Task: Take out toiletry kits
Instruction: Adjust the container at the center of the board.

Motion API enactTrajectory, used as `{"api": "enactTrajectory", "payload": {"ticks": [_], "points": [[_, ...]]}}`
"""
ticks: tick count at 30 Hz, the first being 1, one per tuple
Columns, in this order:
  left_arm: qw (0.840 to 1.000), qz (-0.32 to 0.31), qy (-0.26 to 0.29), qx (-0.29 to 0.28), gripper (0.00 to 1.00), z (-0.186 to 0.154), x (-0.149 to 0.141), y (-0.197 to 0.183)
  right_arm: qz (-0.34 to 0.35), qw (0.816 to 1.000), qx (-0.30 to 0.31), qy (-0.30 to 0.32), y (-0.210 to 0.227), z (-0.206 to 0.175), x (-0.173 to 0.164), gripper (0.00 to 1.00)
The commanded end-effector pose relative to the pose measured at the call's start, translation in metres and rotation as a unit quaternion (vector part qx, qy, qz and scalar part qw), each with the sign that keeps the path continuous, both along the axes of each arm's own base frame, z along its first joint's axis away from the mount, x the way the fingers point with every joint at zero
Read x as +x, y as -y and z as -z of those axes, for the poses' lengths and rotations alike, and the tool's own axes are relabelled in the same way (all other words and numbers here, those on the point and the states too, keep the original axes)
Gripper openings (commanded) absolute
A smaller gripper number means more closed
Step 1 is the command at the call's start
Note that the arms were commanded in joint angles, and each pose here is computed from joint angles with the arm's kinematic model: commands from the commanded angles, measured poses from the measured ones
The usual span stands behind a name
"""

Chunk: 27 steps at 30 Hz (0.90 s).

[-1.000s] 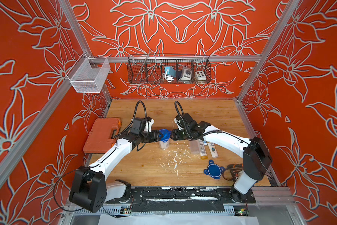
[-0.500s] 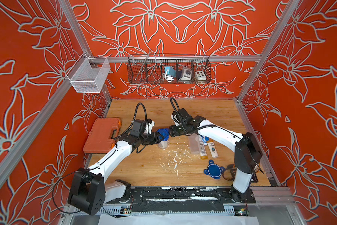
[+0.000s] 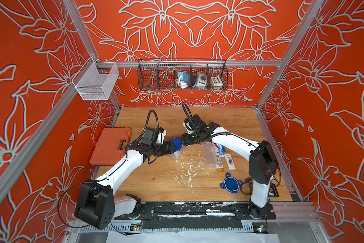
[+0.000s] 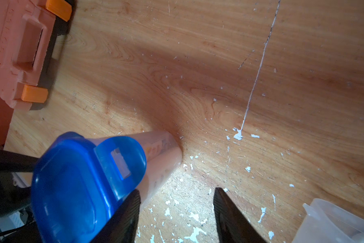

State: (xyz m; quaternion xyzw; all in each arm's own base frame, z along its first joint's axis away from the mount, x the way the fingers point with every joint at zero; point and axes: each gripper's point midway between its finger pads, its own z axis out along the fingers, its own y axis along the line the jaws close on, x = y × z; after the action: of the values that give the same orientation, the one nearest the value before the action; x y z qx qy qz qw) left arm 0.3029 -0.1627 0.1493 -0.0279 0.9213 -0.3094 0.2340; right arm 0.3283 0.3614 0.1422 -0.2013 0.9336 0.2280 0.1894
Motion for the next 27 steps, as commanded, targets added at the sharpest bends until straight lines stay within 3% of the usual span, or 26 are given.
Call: {"api": "enactTrajectory", "payload": {"ticks": [1,7,15,27], "points": [[0.999,-0.015,0.015,0.026,0.73,-0.017,0.002,-0.009,-0.007,1.0,-0.014,0.013,0.006,-0.008,0.0,0.59],[0.998,-0.042,0.04,0.036,0.77,-0.033,0.017,-0.019,-0.011,1.0,-0.016,0.004,0.003,-0.007,0.006,0.58],[0.999,-0.028,0.017,0.028,0.68,-0.013,0.027,-0.016,-0.016,1.0,-0.016,0.004,-0.009,-0.005,0.018,0.58],[1.0,-0.013,0.023,0.016,0.68,-0.016,0.03,-0.01,-0.039,0.999,0.029,0.01,-0.042,-0.015,0.034,0.58]]}}
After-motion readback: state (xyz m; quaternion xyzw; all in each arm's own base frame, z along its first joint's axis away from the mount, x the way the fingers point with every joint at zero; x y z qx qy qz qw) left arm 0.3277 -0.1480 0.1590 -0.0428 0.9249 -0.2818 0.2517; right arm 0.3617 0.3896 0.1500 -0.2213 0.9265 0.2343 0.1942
